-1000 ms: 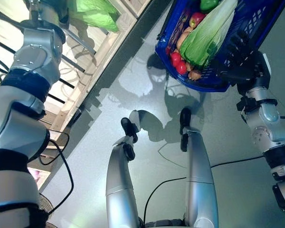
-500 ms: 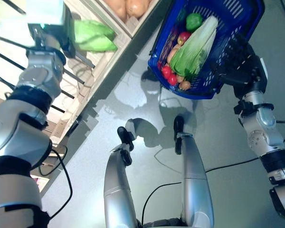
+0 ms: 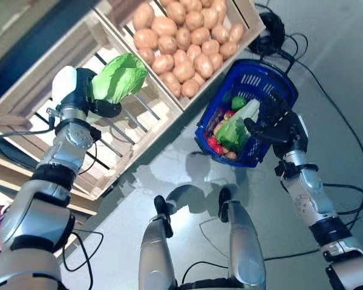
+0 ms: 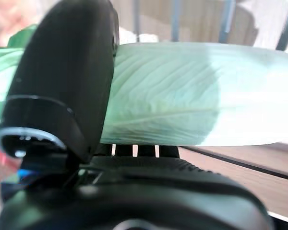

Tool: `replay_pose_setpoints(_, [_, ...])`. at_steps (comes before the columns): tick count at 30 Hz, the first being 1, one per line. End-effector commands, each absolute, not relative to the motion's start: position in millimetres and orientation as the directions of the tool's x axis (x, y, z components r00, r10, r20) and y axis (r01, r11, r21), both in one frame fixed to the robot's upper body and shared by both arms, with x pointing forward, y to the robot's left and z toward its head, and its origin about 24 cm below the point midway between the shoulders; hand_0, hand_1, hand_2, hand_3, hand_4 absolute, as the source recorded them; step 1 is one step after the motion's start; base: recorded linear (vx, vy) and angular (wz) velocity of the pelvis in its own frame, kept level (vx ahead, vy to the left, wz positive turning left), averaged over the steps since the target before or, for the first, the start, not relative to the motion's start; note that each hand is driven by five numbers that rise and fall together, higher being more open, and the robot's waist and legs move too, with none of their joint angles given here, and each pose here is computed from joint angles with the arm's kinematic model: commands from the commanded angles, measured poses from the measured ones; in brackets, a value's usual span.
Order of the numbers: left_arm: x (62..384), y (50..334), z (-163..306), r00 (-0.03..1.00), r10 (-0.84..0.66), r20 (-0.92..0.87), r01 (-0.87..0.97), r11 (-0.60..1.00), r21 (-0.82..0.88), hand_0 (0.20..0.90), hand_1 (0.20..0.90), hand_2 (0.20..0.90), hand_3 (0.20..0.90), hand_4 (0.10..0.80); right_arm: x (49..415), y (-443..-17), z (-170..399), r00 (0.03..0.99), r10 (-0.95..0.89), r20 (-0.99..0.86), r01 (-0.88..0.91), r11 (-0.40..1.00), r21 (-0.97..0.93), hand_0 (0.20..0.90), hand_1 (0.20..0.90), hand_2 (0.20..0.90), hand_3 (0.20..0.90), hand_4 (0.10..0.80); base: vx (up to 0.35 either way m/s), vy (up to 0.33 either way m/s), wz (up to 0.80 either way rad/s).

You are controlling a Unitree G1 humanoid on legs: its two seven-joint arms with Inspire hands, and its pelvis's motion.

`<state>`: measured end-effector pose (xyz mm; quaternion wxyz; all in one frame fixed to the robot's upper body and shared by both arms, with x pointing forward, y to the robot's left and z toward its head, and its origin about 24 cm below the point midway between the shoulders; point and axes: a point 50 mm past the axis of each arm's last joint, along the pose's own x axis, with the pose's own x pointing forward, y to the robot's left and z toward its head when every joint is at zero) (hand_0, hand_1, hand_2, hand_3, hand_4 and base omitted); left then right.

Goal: Put vegetables into the basket

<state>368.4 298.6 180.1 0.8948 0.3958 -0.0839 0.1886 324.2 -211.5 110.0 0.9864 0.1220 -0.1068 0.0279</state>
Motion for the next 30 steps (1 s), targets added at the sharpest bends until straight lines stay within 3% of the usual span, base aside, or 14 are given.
replay_pose_setpoints(1, [363, 289, 211, 0.865, 0.192, 0.463, -0.433, 0.75, 0.5, 0.3, 0.3, 0.3, 0.3, 0.4, 320, -212, 136, 0.93, 0.053, 0.364, -0.137, 0.968, 0.21, 0.9, 0.9, 0.9, 0.9, 0.8, 0.108, -0.063, 0.03])
replay_pose_setpoints(6, [347, 279, 163, 0.909, 0.17, 0.379, -0.304, 0.895, 0.326, 0.3, 0.3, 0.3, 0.3, 0.4, 305, -210, 100, 0.964, 0.08, 0.255, -0.138, 0.966, 0.22, 0.9, 0.9, 0.9, 0.9, 0.8, 0.153, -0.082, 0.07])
replay_pose_setpoints(10, [334, 260, 120, 0.962, 0.107, 0.252, -0.131, 0.988, 0.081, 0.3, 0.3, 0.3, 0.3, 0.4, 292, -200, 64, 0.977, 0.187, 0.105, -0.205, 0.956, 0.208, 0.9, 0.9, 0.9, 0.9, 0.8, 0.235, -0.1, 0.04])
replay_pose_setpoints(18, [324, 198, 83, 0.985, -0.099, 0.144, 0.147, 0.913, -0.382, 0.3, 0.3, 0.3, 0.3, 0.4, 286, -171, 40, 0.902, 0.431, -0.029, -0.399, 0.857, 0.326, 0.9, 0.9, 0.9, 0.9, 0.8, 0.079, -0.078, 0.1])
replay_pose_setpoints(23, [324, 174, 80, 0.975, -0.177, 0.138, 0.223, 0.835, -0.504, 0.3, 0.3, 0.3, 0.3, 0.4, 290, -163, 41, 0.86, 0.508, -0.054, -0.46, 0.816, 0.349, 0.9, 0.9, 0.9, 0.9, 0.8, 0.007, -0.065, 0.11])
replay_pose_setpoints(30, [327, 155, 80, 0.968, -0.213, 0.135, 0.252, 0.813, -0.524, 0.3, 0.3, 0.3, 0.3, 0.4, 297, -154, 50, 0.819, 0.567, -0.09, -0.519, 0.799, 0.304, 0.9, 0.9, 0.9, 0.9, 0.8, -0.005, -0.033, 0.04])
